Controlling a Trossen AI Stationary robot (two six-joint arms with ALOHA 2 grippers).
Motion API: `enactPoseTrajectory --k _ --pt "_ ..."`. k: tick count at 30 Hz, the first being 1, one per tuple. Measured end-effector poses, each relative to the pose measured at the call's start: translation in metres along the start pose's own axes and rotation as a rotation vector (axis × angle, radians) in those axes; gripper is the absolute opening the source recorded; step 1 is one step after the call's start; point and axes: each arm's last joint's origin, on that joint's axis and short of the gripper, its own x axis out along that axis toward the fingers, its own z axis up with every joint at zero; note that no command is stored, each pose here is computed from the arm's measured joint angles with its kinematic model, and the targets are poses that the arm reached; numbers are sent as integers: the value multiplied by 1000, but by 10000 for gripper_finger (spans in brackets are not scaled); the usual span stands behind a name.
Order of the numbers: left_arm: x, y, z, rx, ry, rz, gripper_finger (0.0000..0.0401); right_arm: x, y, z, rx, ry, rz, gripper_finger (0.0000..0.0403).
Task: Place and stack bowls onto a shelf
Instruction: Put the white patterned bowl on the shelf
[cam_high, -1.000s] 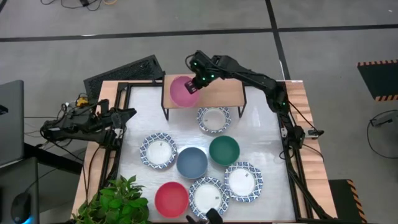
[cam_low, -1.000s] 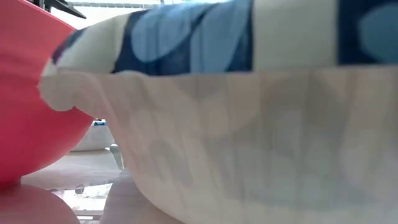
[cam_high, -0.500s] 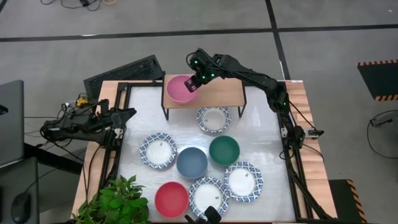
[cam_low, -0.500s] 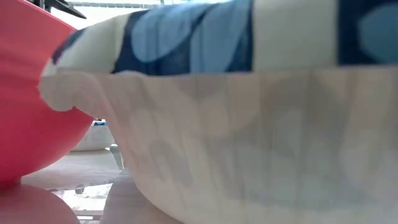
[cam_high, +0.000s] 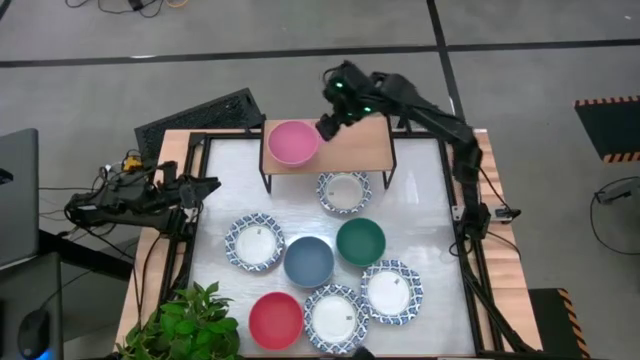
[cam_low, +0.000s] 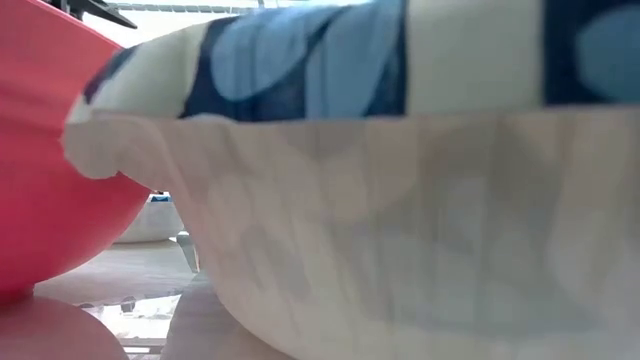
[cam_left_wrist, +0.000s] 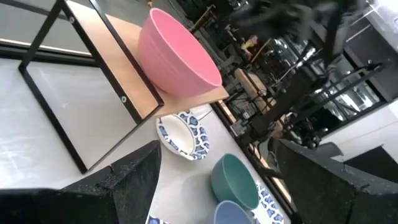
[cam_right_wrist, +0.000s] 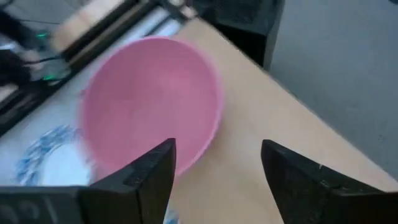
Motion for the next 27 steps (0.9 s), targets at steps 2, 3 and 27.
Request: enactPoseTrajectory --k 2,3,27 --pt "0 1 -1 6 5 8 302 -19 9 -12 -41 61 -1 264" --pt "0 1 -1 10 10 14 302 -28 14 -18 -56 82 -7 264" --pt "0 5 -2 48 -5 68 302 47 125 -162 -442 268 -114 265"
